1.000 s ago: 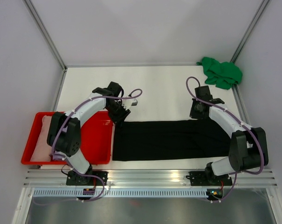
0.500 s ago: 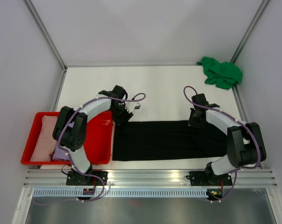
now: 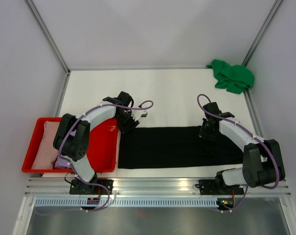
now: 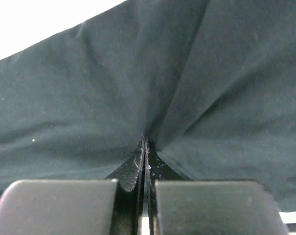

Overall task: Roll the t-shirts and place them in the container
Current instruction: Fold the tshirt

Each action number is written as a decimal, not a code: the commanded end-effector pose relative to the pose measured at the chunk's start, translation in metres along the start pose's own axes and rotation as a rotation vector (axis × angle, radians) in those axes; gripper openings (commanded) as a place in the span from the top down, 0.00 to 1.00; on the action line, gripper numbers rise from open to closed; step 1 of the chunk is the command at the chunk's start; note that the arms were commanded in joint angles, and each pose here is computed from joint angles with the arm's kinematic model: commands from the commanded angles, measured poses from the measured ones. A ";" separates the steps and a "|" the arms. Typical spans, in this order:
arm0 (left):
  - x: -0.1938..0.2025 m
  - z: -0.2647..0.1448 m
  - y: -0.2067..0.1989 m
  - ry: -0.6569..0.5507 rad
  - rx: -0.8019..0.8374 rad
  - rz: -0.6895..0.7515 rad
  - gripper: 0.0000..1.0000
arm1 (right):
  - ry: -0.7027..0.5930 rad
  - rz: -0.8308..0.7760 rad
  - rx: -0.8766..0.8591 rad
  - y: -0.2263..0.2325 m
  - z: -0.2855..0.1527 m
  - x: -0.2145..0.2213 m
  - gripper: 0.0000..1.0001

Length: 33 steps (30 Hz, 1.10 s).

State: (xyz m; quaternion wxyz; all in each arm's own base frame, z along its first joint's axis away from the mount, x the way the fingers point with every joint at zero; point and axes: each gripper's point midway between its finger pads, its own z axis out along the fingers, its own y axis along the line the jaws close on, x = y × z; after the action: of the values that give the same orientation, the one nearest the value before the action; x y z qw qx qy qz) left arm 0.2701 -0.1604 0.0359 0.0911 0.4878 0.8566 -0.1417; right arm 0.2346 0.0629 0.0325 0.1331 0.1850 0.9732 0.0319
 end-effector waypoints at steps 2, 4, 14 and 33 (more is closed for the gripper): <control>0.012 -0.007 -0.007 0.036 -0.006 0.047 0.56 | 0.021 0.026 0.020 -0.008 -0.006 0.014 1.00; 0.016 -0.002 -0.009 0.053 0.004 0.036 0.56 | 0.045 0.036 0.027 -0.010 -0.001 0.021 1.00; -0.002 -0.014 -0.005 0.005 -0.021 0.038 0.56 | -0.198 -0.014 0.146 -0.014 -0.055 -0.069 0.68; -0.010 -0.016 -0.015 -0.026 0.007 -0.014 0.55 | -0.133 0.067 0.186 -0.013 -0.013 -0.068 0.40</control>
State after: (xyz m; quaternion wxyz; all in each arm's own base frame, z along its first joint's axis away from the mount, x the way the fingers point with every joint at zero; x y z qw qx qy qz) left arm 0.2573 -0.1610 0.0406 0.0753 0.4858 0.8593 -0.1410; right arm 0.2878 0.0183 0.0636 0.1695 0.2307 0.9569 -0.0483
